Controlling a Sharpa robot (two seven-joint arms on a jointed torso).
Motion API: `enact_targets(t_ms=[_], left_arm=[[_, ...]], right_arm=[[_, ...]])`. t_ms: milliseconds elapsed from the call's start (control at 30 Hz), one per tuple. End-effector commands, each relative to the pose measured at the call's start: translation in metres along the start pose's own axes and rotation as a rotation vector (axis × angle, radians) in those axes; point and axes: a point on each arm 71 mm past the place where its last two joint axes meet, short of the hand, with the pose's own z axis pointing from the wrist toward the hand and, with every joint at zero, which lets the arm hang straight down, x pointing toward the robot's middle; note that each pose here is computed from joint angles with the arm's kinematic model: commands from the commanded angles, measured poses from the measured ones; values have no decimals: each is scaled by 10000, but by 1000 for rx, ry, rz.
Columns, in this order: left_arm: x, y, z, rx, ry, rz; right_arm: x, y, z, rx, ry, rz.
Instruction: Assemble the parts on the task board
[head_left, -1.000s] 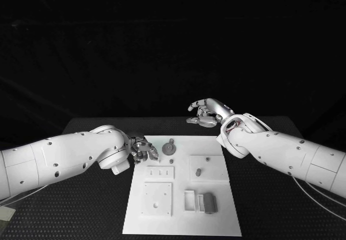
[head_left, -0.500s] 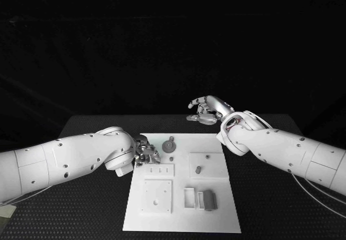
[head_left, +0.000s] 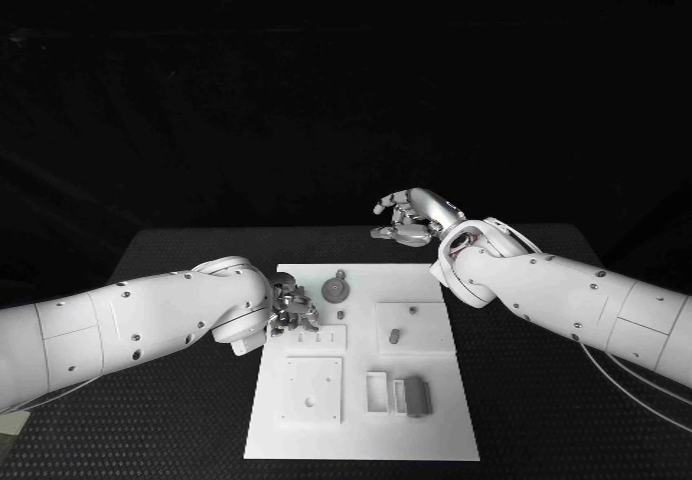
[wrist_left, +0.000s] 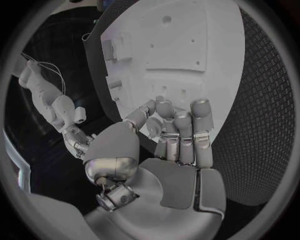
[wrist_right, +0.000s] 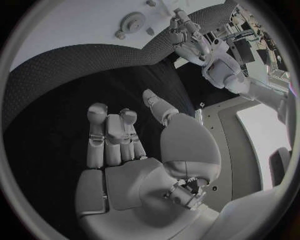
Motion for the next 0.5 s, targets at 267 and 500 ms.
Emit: enact_targets(t_ms=[267, 500], left_arm=[[69, 7, 23, -12, 13, 55], [67, 12, 26, -17, 14, 57]], right_arm=[[17, 18, 5, -3, 15, -1], [20, 20, 7, -2, 17, -1]])
